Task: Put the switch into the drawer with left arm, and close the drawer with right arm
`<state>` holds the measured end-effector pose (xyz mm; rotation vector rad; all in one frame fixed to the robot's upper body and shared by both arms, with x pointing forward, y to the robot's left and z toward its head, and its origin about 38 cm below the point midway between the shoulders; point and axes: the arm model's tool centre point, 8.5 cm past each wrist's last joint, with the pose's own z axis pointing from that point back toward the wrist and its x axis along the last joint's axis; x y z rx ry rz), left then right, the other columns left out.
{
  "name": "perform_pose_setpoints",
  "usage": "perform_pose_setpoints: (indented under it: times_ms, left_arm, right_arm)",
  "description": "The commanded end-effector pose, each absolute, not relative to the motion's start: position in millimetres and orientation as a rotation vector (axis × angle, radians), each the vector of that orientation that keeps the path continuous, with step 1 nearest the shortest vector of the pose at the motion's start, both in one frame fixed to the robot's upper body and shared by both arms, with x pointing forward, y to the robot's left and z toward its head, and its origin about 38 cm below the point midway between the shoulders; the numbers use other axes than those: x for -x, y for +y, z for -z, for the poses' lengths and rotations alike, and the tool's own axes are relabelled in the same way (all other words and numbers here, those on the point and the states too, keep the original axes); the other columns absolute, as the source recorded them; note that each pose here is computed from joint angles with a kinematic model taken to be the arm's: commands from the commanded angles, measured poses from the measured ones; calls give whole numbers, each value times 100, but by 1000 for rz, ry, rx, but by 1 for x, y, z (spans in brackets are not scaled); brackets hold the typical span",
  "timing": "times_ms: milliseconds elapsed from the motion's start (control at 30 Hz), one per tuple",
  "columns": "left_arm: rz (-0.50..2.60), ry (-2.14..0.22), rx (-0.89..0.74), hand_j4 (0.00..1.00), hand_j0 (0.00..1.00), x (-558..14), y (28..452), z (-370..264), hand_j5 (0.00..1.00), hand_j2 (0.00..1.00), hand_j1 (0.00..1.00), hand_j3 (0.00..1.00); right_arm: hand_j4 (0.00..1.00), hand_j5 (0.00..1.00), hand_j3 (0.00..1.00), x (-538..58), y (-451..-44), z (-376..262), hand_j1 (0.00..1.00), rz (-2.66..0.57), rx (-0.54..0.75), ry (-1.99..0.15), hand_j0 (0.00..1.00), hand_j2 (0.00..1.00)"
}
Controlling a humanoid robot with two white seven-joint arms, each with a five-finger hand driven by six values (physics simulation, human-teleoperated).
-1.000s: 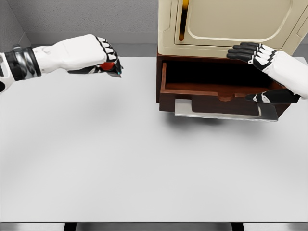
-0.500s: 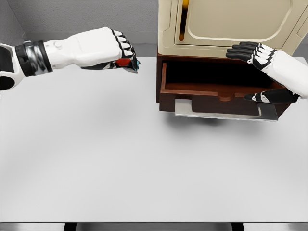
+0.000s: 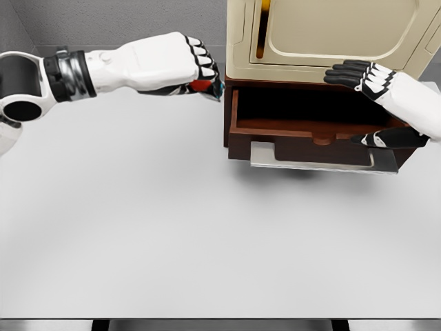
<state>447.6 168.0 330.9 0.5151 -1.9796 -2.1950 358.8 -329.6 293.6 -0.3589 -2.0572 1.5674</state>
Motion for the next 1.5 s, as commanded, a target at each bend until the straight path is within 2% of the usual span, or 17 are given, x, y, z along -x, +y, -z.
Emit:
perform_pose_setpoints:
  times_ms: [0, 1467]
  left_arm:
    - [2190, -1993, -495, 53, 53, -447, 162, -330, 53, 53, 53, 53]
    - [2219, -2178, -333, 53, 53, -432, 77, -339, 53, 53, 53, 53]
  right_arm:
    - [100, 100, 100, -359, -330, -295, 100, -1563, 358, -2058, 100, 100]
    - [100, 100, 100, -359, -329, -294, 100, -1558, 355, -2063, 100, 100]
